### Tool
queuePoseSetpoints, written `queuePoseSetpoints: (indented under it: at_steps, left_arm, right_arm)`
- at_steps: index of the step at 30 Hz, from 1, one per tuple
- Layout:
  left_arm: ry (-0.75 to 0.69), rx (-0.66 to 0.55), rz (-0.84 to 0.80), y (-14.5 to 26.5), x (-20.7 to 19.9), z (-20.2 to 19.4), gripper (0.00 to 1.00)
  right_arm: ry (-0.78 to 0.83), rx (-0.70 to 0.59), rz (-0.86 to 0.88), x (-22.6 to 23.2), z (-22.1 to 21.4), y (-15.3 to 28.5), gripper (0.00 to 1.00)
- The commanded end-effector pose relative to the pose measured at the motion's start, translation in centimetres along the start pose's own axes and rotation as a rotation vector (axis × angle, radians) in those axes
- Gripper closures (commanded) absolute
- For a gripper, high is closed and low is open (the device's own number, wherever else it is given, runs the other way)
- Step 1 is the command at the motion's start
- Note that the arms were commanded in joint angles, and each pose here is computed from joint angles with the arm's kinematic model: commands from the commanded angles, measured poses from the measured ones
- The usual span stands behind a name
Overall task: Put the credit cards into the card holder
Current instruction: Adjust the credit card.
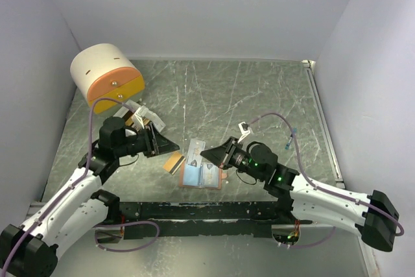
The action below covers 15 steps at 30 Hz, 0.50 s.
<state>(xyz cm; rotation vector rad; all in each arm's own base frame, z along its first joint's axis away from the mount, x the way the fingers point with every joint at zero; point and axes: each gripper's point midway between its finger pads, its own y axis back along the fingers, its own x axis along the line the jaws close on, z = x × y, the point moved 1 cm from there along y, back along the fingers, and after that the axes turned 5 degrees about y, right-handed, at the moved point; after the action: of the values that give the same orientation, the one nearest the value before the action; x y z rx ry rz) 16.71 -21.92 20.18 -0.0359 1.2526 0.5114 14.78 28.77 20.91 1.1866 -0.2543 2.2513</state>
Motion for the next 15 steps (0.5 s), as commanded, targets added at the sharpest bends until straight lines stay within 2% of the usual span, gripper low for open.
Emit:
queuePoseSetpoints:
  at_steps: [1, 3, 5, 9, 12, 15]
  left_arm:
    - [-0.078, -0.053, 0.245, 0.8, 3.5, 1.1, 0.4]
    - [-0.082, -0.061, 0.342, 1.2, 5.2, 1.3, 0.36]
    - [-0.072, -0.062, 0.412, 1.3, 6.7, 1.3, 0.37]
    - [-0.059, -0.013, 0.414, 0.5, 8.0, 0.6, 0.39]
    - [-0.054, 0.024, 0.416, -0.1, 8.7, -0.2, 0.47]
    - [-0.06, 0.05, 0.419, -0.6, 8.9, -1.0, 0.52]
  right_arm:
    - [0.038, 0.046, -0.183, -3.7, -1.1, 1.3, 1.0]
    - [0.039, 0.075, -0.239, -5.0, -1.8, 1.7, 1.0]
    - [0.04, 0.113, -0.277, -5.9, -2.6, 1.9, 1.0]
    - [0.036, 0.191, -0.333, -7.6, -4.3, 1.9, 1.0]
    - [0.032, 0.206, -0.341, -8.1, -4.8, 1.7, 1.0]
    - [0.024, 0.219, -0.37, -9.3, -5.0, 1.7, 1.0]
